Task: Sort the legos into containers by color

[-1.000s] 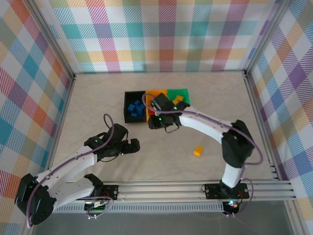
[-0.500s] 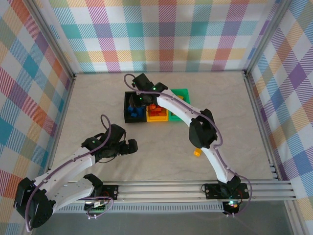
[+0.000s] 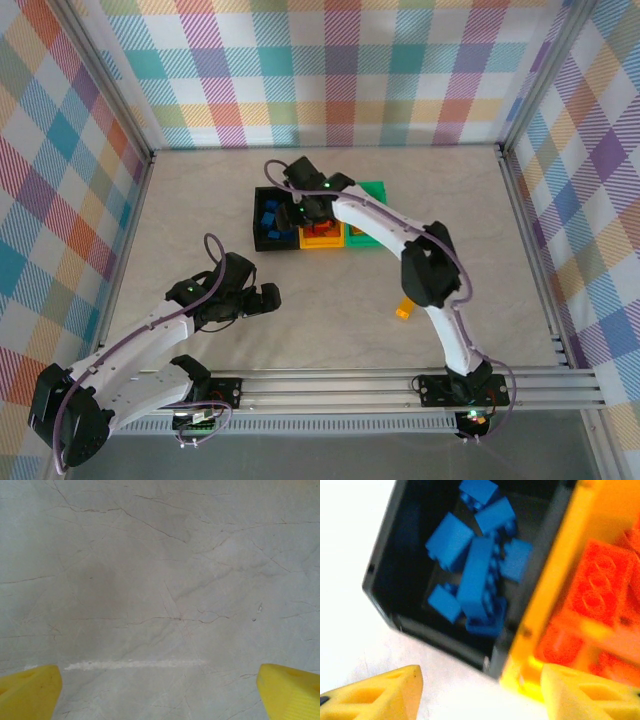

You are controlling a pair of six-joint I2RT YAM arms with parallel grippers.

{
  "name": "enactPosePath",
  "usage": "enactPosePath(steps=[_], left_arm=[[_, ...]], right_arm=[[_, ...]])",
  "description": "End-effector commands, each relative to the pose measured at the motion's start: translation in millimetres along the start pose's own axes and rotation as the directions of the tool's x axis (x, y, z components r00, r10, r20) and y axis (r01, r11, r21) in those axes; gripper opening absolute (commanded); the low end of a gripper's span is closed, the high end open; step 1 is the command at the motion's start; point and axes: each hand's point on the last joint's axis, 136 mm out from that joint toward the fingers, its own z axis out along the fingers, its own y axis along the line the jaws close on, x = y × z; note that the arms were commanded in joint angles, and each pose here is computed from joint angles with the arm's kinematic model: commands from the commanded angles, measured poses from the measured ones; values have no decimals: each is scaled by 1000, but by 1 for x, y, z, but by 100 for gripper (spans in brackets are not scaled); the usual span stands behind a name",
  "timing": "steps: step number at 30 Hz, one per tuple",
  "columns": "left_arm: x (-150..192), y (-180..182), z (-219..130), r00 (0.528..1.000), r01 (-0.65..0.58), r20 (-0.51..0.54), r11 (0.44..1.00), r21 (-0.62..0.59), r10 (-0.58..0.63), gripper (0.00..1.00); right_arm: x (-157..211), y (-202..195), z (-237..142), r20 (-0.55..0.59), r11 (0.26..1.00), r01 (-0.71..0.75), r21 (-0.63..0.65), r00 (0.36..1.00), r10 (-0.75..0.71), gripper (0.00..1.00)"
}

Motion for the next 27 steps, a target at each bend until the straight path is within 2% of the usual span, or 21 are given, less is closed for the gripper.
enactPosePath(steps=[1, 4, 7, 11, 13, 16, 20, 23, 27], left_arm=[[-3, -5, -1, 1000, -2, -5, 1000, 18, 2, 100], [-4, -7, 1, 1000, -3, -7, 1000, 26, 3, 100], [-5, -9, 5, 1000, -2, -9, 1000, 28, 2, 100], [-5, -9, 10, 1000, 9, -10, 1000, 29, -9, 100], [-5, -8, 14, 1000, 17, -11, 999, 32, -16, 100], [-5, -9, 17, 1000, 26, -14, 999, 37, -25, 100], [-6, -9, 21, 999, 31, -16, 999, 36, -31, 100], [-5, -10, 23, 999, 34, -18, 999, 37, -33, 100], [-5, -10, 23, 999, 34, -20, 999, 35, -33, 100]], right_arm=[[15, -6, -45, 62, 1000, -30, 0, 998, 29, 69], [63, -30, -60, 19, 995, -87, 44, 996, 87, 76], [129, -59, -73, -57, 982, -154, 109, 985, 160, 80], [203, -96, -93, -131, 947, -239, 217, 954, 270, 82], [231, -112, -107, -131, 924, -281, 260, 937, 322, 82], [258, -129, -122, -135, 895, -324, 306, 916, 378, 84], [284, -152, -123, -182, 852, -349, 391, 878, 443, 84], [290, -166, -114, -182, 825, -378, 420, 855, 485, 84], [287, -172, -95, -186, 812, -436, 389, 826, 532, 82]])
